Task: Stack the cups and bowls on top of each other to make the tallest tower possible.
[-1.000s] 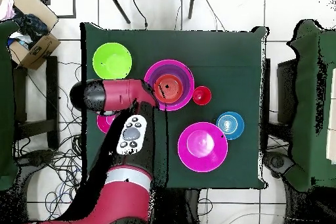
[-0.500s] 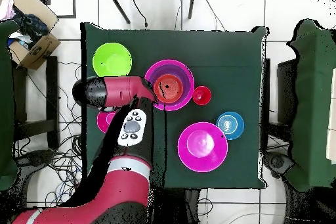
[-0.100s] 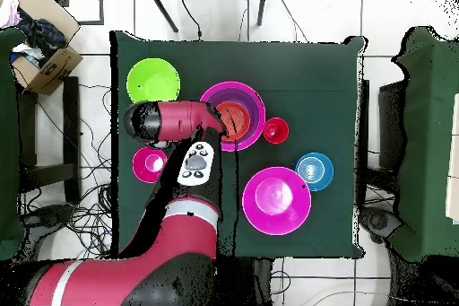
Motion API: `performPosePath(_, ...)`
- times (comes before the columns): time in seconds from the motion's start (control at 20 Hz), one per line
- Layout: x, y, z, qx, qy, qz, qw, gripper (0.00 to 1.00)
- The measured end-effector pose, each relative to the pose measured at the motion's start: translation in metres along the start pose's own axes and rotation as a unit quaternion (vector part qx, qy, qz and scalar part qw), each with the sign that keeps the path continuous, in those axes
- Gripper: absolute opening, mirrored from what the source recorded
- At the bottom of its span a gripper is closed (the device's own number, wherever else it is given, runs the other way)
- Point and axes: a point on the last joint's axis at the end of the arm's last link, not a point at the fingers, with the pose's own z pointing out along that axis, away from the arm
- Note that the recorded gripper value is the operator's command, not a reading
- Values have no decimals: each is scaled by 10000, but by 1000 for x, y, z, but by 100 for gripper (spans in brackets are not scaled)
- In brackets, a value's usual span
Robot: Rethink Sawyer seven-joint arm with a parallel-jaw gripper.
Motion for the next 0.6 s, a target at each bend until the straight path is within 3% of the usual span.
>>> performPosePath(0.3,-3,6,9,5,-5,-40,10000,100)
performPosePath(0.6,-9,10,3,10,38,-52,10000,100)
